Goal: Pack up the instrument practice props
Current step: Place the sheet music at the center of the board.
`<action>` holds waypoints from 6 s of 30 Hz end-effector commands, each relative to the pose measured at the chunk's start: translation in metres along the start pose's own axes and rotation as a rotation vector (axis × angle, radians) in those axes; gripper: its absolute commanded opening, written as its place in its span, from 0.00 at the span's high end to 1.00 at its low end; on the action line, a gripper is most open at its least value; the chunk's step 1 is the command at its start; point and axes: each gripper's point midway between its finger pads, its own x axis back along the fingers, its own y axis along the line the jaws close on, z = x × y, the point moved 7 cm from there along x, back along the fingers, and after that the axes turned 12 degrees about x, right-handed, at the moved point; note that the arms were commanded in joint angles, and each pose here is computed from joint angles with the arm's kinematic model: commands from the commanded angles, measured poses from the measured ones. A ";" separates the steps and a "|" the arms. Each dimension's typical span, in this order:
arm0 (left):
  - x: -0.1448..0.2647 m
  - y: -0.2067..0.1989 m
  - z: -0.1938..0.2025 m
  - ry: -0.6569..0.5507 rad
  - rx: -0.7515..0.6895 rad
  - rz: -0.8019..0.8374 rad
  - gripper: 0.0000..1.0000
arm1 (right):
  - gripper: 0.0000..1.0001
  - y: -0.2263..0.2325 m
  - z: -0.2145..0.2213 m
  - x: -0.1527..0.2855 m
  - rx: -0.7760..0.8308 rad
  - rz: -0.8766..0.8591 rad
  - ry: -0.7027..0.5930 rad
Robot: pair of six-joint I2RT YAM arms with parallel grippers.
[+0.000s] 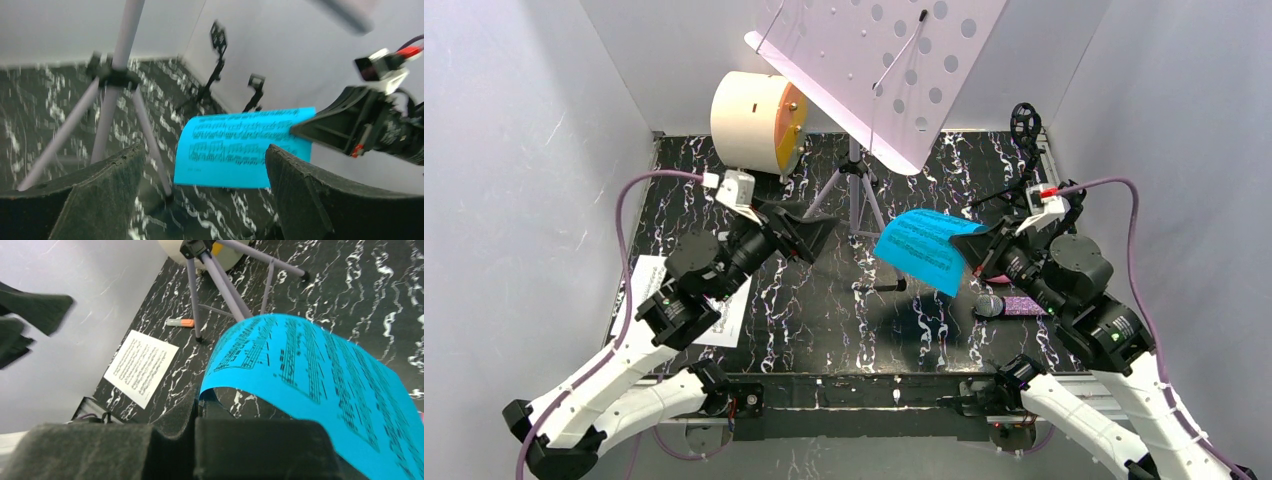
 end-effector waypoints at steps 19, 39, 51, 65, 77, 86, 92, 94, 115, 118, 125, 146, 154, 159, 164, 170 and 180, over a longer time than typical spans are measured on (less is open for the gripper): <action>-0.008 0.062 0.119 0.167 0.502 -0.156 0.11 | 0.99 0.014 0.026 -0.017 -0.211 -0.207 -0.107; -0.011 0.097 0.096 0.085 0.712 -0.171 0.12 | 0.99 0.029 0.023 -0.025 -0.240 -0.357 -0.131; 0.006 0.094 0.062 0.022 0.678 -0.163 0.11 | 0.99 0.061 0.006 -0.034 -0.106 -0.629 -0.052; 0.004 0.087 0.089 0.226 0.785 -0.075 0.11 | 0.99 0.049 0.038 -0.040 -0.101 -0.606 -0.004; 0.020 0.104 0.124 0.345 0.818 -0.148 0.12 | 0.99 0.054 0.022 -0.039 -0.053 -0.636 -0.064; 0.016 0.088 0.114 0.377 0.857 -0.033 0.13 | 0.99 0.056 0.023 -0.041 -0.035 -0.674 -0.074; 0.017 0.079 0.106 0.347 0.896 0.040 0.21 | 0.99 0.055 0.027 -0.040 -0.034 -0.677 -0.073; 0.017 0.078 0.103 0.324 0.902 0.052 0.24 | 0.99 0.055 0.028 -0.039 -0.035 -0.679 -0.073; 0.023 0.063 0.085 0.257 0.896 0.177 0.53 | 0.99 0.039 0.043 -0.027 -0.008 -0.566 -0.079; 0.024 0.059 0.083 0.255 0.882 0.200 0.57 | 0.99 0.038 0.045 -0.027 -0.006 -0.560 -0.075; 0.026 0.058 0.083 0.262 0.862 0.212 0.74 | 0.98 0.037 0.048 -0.029 -0.008 -0.560 -0.072; 0.045 0.089 0.072 0.128 0.517 -0.198 1.00 | 0.07 0.015 0.048 -0.027 0.052 -0.347 -0.077; 0.054 0.105 0.060 0.081 0.388 -0.406 1.00 | 0.01 0.001 0.040 -0.015 0.118 -0.212 -0.103; 0.054 0.121 0.048 0.016 0.305 -0.554 1.00 | 0.01 -0.008 0.037 -0.005 0.152 -0.137 -0.122; 0.042 0.141 0.062 0.001 0.334 -0.616 1.00 | 0.01 -0.018 0.036 0.004 0.171 -0.058 -0.143; 0.040 0.158 0.042 -0.135 0.256 -0.744 1.00 | 0.01 -0.023 0.037 0.010 0.188 -0.020 -0.152; 0.039 0.196 -0.008 -0.300 0.133 -0.948 1.00 | 0.01 -0.022 0.044 0.003 0.203 -0.051 -0.120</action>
